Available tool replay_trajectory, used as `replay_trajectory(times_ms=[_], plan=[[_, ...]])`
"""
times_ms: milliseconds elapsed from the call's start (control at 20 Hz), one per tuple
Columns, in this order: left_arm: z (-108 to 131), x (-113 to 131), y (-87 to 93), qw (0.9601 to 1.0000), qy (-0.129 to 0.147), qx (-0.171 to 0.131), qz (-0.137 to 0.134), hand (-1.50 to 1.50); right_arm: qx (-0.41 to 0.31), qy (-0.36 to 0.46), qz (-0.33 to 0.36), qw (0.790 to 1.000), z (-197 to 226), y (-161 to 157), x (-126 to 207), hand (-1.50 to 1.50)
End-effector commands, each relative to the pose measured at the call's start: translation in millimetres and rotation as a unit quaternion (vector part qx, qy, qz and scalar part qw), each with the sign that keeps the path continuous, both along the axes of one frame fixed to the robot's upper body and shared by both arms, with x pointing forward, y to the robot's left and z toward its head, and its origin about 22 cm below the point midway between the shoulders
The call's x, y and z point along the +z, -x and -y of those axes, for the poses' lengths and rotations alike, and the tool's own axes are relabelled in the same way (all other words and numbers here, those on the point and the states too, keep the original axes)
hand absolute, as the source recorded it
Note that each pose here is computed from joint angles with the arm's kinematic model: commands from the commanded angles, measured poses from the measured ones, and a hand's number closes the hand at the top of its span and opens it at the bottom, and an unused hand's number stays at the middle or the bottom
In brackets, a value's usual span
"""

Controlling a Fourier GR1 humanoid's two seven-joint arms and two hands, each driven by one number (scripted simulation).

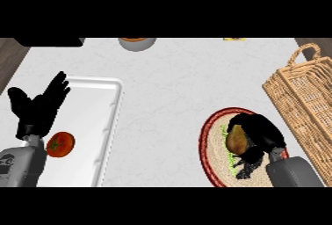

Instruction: Pick the pear from the placemat and place it in the basket

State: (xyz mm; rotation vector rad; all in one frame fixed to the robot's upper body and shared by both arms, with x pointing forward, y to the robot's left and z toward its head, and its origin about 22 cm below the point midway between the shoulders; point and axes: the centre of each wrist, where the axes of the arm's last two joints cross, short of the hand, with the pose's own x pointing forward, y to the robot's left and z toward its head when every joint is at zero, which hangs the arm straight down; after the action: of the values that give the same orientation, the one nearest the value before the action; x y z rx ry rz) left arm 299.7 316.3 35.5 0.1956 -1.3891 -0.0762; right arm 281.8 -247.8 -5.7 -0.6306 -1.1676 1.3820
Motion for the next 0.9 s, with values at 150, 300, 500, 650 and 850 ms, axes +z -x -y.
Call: replay_trajectory(times_ms=[150, 300, 500, 650, 850], plan=[[1, 4, 1.4, 0.9999, 0.011, -0.007, -0.005, 0.0, 0.022, 0.017, -0.015, 0.999, -21, 3, -41, 1.5], [16, 3, 7.6, 1.0, 0.003, -0.004, 0.002, 0.0, 0.022, 0.032, -0.019, 0.999, -27, 1, -24, 1.5], [4, 2, 5.5, 1.0, 0.006, -0.006, 0.0, 0.0, -0.266, -0.058, 0.003, 0.962, -61, -33, -3, 1.5], [16, 10, -2.4, 0.9997, 0.005, -0.023, 0.012, 0.0, -0.39, -0.078, 0.03, 0.917, -56, -49, 12, 1.5], [21, 7, -2.9, 0.9991, 0.005, -0.042, 0.008, 0.0, -0.487, -0.131, 0.07, 0.86, -80, -73, 37, 1.5]])
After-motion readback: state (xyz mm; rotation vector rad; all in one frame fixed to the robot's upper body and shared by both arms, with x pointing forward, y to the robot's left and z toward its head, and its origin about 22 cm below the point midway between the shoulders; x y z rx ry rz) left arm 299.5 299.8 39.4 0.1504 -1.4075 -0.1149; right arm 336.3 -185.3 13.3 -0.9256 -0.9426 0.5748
